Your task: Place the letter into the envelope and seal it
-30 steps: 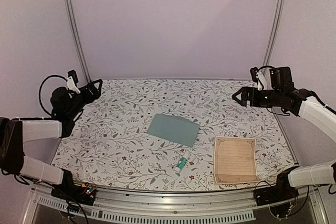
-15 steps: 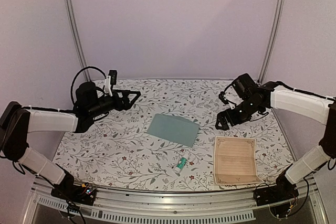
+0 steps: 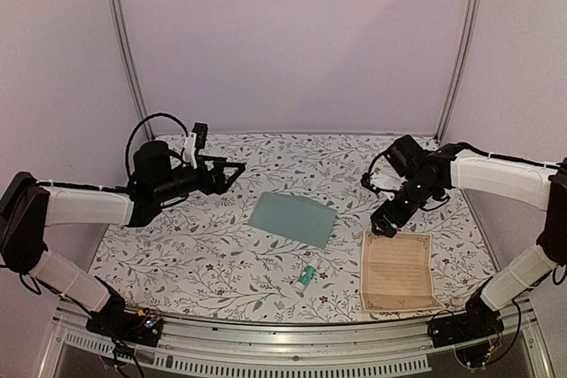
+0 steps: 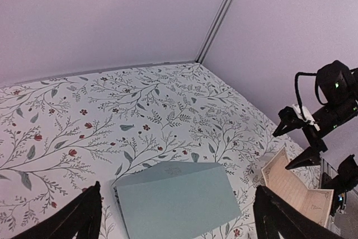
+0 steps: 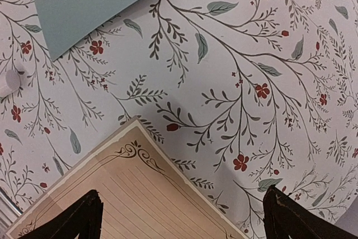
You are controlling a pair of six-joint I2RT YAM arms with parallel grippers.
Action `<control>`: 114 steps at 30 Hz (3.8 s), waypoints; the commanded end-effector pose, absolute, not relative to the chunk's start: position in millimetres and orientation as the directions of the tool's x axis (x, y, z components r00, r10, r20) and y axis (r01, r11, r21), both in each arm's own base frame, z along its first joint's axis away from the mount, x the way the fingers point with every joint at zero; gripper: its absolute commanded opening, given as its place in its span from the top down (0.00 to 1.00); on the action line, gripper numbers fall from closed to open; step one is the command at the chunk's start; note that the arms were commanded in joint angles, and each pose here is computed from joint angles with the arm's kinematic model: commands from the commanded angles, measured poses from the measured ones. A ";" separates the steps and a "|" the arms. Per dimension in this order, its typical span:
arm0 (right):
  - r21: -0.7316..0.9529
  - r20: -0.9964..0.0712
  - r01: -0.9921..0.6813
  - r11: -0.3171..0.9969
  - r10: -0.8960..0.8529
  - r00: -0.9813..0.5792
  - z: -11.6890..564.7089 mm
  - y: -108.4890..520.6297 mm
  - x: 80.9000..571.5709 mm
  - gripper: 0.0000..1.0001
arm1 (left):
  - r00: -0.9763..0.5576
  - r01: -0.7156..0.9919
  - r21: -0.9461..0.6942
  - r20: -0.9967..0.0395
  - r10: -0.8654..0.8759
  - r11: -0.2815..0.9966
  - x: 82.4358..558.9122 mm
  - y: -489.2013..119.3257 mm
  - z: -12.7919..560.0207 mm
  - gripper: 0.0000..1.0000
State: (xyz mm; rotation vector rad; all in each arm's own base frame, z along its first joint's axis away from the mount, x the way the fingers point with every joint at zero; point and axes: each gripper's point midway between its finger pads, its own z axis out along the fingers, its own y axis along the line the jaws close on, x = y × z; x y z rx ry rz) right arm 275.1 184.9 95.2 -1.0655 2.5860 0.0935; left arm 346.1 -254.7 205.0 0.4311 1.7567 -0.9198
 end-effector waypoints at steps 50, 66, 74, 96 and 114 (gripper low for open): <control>-0.138 -0.186 -0.874 0.467 -0.878 -0.440 41.2 171.2 247.0 0.20 | -0.360 0.697 -0.331 -0.929 -0.089 0.636 342.2 -269.4 201.9 0.06; -0.194 -0.326 -0.852 0.486 -0.851 -0.411 73.5 174.2 247.7 0.94 | -0.364 0.698 -0.332 -0.928 -0.086 0.635 341.7 -270.9 200.3 0.06; -0.297 -0.381 -0.795 0.529 -0.829 -0.410 91.7 161.4 255.6 0.03 | -0.280 0.891 -0.234 -0.958 0.066 0.388 286.1 -335.3 203.7 0.05; -0.339 -0.859 -0.365 0.867 -0.443 -0.257 282.0 131.3 279.6 0.01 | -0.408 0.894 -0.448 -0.826 0.389 -0.012 247.6 -528.8 77.7 0.04; 0.021 -0.981 -0.309 0.951 -0.040 -0.189 340.6 102.3 227.6 0.01 | -0.441 0.837 -0.544 -0.736 0.513 -0.062 219.5 -592.4 26.7 0.21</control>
